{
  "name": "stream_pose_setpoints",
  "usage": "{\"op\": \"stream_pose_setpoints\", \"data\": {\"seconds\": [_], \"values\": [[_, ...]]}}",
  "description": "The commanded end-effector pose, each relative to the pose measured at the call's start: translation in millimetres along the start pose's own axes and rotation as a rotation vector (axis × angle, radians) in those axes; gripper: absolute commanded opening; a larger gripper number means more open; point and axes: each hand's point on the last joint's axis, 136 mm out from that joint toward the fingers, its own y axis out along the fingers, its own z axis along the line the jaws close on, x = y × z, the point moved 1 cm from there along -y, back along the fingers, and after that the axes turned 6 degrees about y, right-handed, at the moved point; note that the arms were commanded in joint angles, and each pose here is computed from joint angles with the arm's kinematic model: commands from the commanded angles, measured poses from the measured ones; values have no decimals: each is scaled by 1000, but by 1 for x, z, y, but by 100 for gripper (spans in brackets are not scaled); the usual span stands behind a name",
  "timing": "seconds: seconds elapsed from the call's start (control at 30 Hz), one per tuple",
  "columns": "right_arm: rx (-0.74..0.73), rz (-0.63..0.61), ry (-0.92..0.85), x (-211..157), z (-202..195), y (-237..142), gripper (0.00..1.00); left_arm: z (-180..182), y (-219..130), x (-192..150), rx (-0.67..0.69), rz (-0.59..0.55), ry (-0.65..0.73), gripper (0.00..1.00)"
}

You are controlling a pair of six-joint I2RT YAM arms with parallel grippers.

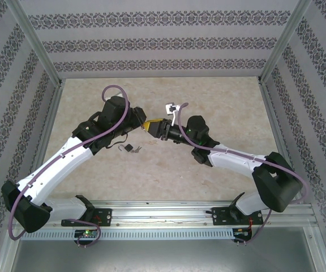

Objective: Unlock with the key

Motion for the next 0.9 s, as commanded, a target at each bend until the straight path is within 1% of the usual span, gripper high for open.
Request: {"op": "stream_pose_setpoints", "data": {"seconds": [0.0,0.07,0.27,0.3,0.47,0.5,0.77,0.87], "values": [[82,7,-15,3,21,9,41,-11,-8,15,-60,-53,-26,25],[85,12,-9,2,21,10,40,-10,-8,15,-60,-54,-27,25],[91,18,9,0,18,12,34,-13,-11,18,-81,-67,-35,25],[91,13,10,2,17,13,32,-14,-11,18,-89,-68,-36,25],[141,12,41,5,22,15,3,-16,-15,21,-122,-92,-45,25],[155,7,52,7,23,15,0,-18,-17,21,-139,-100,-47,25],[291,-21,125,16,36,14,0,-30,-21,23,-293,-123,-86,25],[340,-32,149,19,38,12,0,-31,-28,27,-322,-146,-90,25]]}}
